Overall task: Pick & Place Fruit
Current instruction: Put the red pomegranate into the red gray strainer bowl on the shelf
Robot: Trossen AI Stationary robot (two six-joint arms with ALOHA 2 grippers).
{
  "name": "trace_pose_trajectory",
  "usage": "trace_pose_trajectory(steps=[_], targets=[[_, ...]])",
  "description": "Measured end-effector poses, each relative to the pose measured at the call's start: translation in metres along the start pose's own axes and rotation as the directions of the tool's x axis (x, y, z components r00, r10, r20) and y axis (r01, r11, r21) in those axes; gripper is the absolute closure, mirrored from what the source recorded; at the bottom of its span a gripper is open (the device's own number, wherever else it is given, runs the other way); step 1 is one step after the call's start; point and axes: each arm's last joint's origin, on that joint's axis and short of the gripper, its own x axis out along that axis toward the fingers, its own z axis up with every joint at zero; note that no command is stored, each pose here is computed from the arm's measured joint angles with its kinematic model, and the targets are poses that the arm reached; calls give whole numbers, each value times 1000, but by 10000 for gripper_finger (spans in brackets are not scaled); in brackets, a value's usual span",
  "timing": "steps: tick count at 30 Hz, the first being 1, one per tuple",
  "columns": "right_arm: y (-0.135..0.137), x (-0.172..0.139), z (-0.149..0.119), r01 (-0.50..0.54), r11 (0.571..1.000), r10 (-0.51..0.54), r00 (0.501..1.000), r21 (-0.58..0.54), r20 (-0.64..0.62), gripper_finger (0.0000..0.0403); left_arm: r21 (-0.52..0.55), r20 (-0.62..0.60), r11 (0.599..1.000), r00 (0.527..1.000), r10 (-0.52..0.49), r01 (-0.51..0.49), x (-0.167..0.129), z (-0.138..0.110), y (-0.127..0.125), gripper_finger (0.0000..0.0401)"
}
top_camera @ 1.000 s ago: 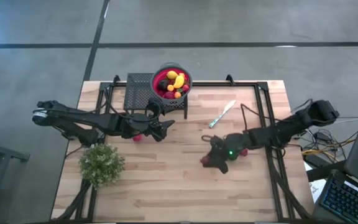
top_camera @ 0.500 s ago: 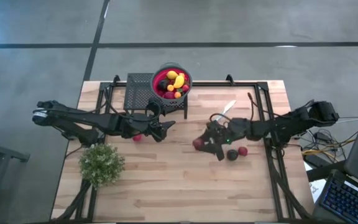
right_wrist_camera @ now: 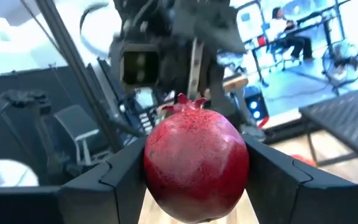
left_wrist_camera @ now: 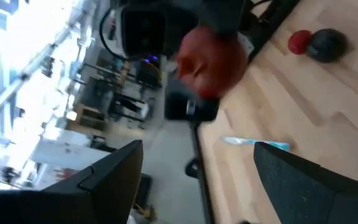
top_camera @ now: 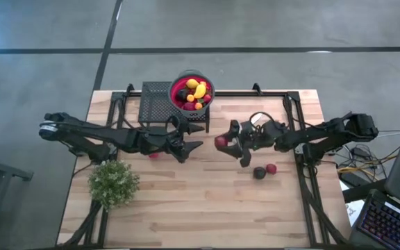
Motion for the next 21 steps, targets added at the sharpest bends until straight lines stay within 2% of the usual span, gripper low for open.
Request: trace_pose_trajectory(steps=[3, 7, 14, 21], targets=[[0, 7, 8, -1, 1000, 1, 1000, -18, 20, 184, 58, 12, 998, 1000, 25, -25, 11, 2, -5, 89], [3, 17, 17, 18, 998, -20, 999, -59, -33, 189, 107, 26, 992, 998, 56, -59, 23, 4, -12, 89], [6, 27, 27, 38, 995, -46, 995, -90, -85, 184, 69, 57, 990, 991, 120, -124, 24, 7, -7, 89], [7, 30, 35, 44, 994, -49, 997, -102, -55, 186, 52, 75, 989, 988, 133, -137, 21, 8, -3, 89]])
